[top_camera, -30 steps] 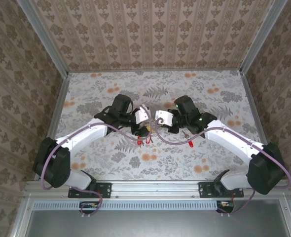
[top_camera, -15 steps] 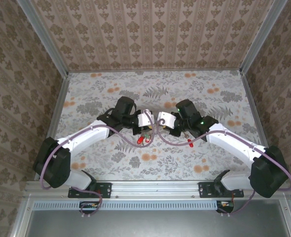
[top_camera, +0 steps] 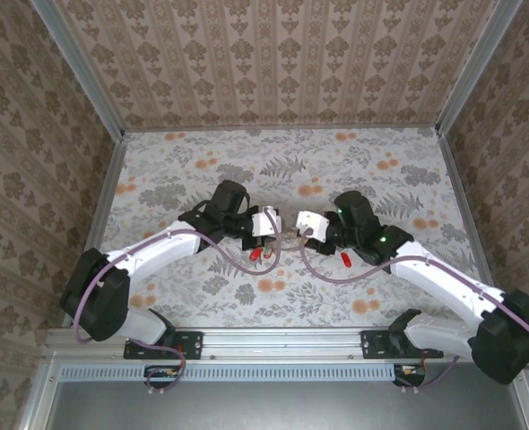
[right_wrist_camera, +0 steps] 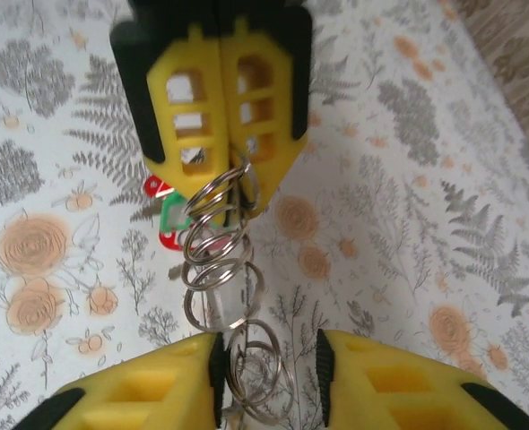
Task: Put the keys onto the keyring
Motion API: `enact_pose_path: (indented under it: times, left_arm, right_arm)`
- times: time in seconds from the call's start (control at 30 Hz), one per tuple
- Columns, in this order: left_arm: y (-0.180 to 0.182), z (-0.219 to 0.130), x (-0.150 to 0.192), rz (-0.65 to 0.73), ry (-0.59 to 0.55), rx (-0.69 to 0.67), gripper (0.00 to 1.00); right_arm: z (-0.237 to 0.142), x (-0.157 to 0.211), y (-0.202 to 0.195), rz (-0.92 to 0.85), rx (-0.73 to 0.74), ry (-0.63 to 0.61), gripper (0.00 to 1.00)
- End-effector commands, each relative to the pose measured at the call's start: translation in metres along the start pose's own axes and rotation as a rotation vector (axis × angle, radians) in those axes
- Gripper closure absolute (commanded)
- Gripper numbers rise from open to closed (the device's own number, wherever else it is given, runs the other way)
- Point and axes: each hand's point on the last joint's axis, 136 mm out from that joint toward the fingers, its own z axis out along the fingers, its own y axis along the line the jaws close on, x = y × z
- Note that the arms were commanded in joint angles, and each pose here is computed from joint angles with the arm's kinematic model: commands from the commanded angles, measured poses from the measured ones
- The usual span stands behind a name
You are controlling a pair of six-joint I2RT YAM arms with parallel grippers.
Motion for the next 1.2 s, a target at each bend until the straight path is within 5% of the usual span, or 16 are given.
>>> enact_pose_path:
  times: [0.0, 0.2, 0.67, 0.93, 1.17]
  left_arm:
    - [0.000, -0.009, -0.018, 0.044, -0.076, -0.013, 1.00]
    - [0.005, -0.029, -0.038, 0.109, -0.194, -0.052, 1.00]
    - [0.001, -0.057, -0.065, 0.208, -0.340, -0.001, 1.00]
    - [-0.010, -0.066, -0.073, 0.222, -0.379, 0.086, 1.00]
    - [-0.010, -0.066, -0.078, 0.203, -0.399, 0.112, 1.00]
  right_arm:
    - [-0.022, -0.019, -0.003, 0.036, 0.029, -0.140, 0.61]
    - [-0.050, -0.012, 0.016, 0.028, 0.033, -0.202, 0.50]
    - [-0.051, -0.030, 0.021, 0.098, -0.060, -0.281, 0.47]
    - [-0.073, -0.030, 0.012, -0.017, 0.098, -0.305, 0.69]
    - [-0.071, -0.031, 0.012, -0.162, 0.158, -0.278, 0.76]
